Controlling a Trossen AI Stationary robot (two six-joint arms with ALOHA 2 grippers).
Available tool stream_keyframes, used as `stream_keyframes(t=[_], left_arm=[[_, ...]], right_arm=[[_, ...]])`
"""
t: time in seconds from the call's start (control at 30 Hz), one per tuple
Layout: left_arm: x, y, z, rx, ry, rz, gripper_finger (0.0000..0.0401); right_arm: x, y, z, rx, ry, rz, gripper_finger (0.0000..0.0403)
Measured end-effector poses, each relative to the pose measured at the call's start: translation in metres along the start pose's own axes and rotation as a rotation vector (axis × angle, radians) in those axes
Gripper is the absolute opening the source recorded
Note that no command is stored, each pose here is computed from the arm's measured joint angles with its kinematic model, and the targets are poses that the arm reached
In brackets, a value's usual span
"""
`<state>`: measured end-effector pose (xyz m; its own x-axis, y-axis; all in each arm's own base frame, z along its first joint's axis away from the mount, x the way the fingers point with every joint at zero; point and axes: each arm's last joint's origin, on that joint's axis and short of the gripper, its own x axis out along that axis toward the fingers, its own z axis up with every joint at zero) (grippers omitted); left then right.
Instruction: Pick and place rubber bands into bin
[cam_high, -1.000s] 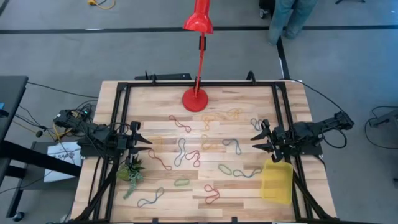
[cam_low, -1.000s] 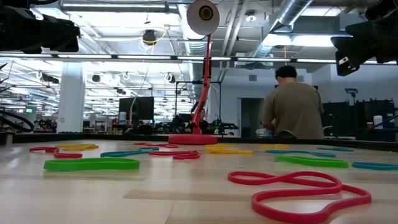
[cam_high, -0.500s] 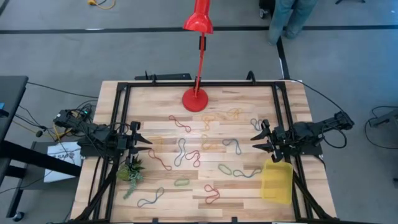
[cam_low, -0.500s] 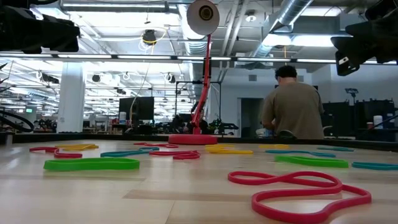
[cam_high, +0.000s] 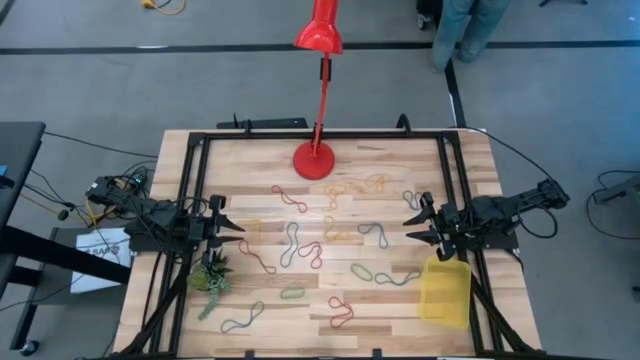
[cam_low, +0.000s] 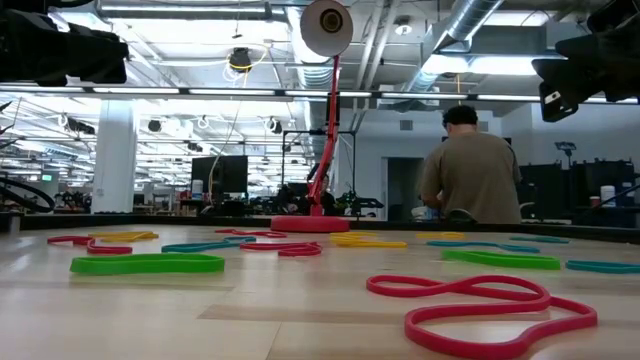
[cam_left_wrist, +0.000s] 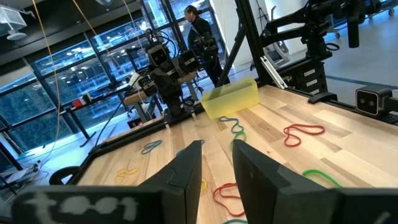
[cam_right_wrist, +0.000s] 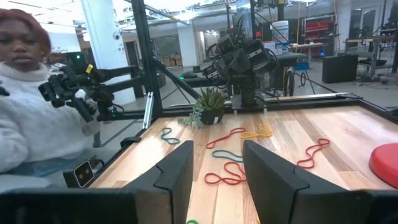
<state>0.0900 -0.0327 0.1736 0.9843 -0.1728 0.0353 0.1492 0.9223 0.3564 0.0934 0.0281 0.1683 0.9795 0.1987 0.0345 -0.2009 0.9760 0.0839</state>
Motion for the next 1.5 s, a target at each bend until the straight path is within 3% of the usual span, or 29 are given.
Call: stream_keyframes(t=[0.47, 0.57, 0.8, 1.07, 1.5], left_arm=[[0.0, 0.0001, 0.0, 0.01, 0.0, 0.001, 0.0082], [0.0, 0.0, -0.0001, -0.05, 0.0, 0.0, 0.0082], [0.0, 0.0, 0.0, -0.343, -0.001, 0.0, 0.0082], [0.0, 0.001, 0.002, -0.42, -0.025, 0.008, 0.0082], [0.0, 0.0021, 0.003, -0.411, -0.035, 0.035, 0.0082]], right_arm=[[0.0, 0.0, -0.0001, 0.0, 0.0, 0.0, 0.0134], [0.0, 0.0, -0.0001, 0.0, 0.001, 0.0, 0.0134], [0.0, 0.0, -0.0001, 0.0, 0.0, 0.0, 0.0134], [0.0, -0.0008, 0.001, 0.0, -0.009, -0.02, 0.0133], [-0.0003, -0.0025, 0.005, -0.12, -0.038, -0.066, 0.0134]])
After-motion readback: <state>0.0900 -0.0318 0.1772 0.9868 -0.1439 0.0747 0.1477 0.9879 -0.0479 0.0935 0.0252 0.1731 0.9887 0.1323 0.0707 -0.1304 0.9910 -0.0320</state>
